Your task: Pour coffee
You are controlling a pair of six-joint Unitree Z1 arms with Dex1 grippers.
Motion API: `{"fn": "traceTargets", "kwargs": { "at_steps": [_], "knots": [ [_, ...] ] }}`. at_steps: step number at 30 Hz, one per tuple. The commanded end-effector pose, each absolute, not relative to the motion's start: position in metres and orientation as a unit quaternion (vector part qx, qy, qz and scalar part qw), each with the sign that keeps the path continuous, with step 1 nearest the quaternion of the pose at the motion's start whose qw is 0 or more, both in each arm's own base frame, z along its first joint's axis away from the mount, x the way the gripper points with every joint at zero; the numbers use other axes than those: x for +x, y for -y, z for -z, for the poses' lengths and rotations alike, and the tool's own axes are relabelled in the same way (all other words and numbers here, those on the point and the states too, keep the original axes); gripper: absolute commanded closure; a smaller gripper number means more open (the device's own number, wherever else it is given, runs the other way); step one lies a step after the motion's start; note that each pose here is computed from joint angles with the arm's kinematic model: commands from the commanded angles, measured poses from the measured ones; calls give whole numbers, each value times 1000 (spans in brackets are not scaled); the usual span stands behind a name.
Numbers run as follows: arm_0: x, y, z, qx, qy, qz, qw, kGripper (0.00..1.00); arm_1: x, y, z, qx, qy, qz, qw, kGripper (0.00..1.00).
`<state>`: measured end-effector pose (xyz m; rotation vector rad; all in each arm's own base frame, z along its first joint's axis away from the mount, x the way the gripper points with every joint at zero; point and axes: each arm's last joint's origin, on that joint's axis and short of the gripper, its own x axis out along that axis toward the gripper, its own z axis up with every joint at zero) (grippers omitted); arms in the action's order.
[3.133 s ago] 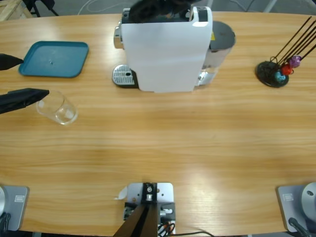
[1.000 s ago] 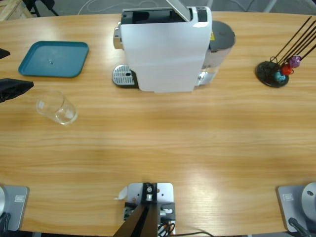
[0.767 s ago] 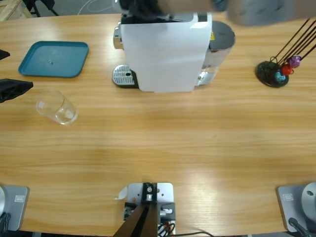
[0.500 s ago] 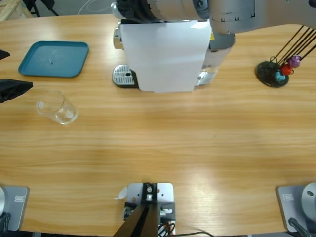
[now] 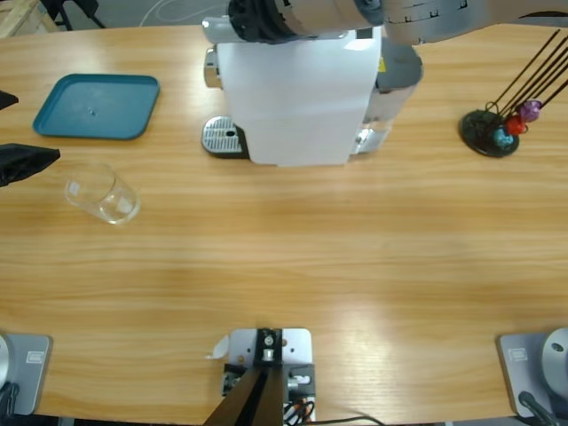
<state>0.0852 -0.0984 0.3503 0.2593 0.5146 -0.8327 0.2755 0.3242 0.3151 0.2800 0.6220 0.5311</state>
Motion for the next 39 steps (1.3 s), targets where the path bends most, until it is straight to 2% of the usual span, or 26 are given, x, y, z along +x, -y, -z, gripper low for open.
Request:
{"fn": "traceTargets", "kwargs": {
  "at_steps": [1, 2, 3, 4, 5, 6, 8, 10, 12, 14, 16, 22, 27, 34, 39],
  "knots": [
    [79, 89, -337, 120, -267, 372, 881, 0, 274, -318, -222, -26, -396, -221, 891, 1000],
    [80, 87, -334, 115, -272, 351, 889, 0, 270, -314, -243, -43, -371, -247, 894, 1000],
    [81, 85, -330, 111, -278, 332, 894, 0, 264, -307, -267, -61, -347, -269, 896, 651],
    [82, 83, -324, 108, -285, 311, 900, 0, 255, -297, -294, -76, -317, -291, 900, 69],
    [83, 82, -320, 105, -292, 292, 905, 0, 245, -285, -321, -87, -281, -306, 906, 1],
    [85, 81, -317, 99, -297, 269, 911, 0, 235, -272, -344, -94, -250, -317, 910, 0],
    [86, 81, -313, 75, -310, 246, 915, 0, 213, -248, -377, -100, -217, -332, 912, 0],
    [89, 83, -310, 71, -318, 233, 916, 0, 185, -225, -397, -120, -205, -349, 907, 0],
    [91, 83, -301, 72, -331, 206, 918, 0, 159, -209, -401, -144, -211, -366, 895, 0],
    [93, 81, -292, 56, -335, 174, 924, 0, 140, -197, -390, -163, -232, -377, 882, 0],
    [95, 86, -284, 44, -336, 174, 925, 0, 128, -186, -371, -173, -261, -378, 871, 0],
    [86, 112, -267, 80, -336, 172, 923, 0, 110, -164, -329, -201, -320, -368, 850, 0],
    [82, 111, -259, 74, -340, 153, 925, 0, 107, -156, -310, -222, -337, -350, 845, 0],
    [87, 121, -234, 48, -382, 96, 918, 0, 107, -153, -292, -226, -350, -330, 847, 0],
    [82, 111, -226, 18, -366, 109, 924, 0, 110, -159, -287, -225, -354, -328, 846, 0]
  ]
}}
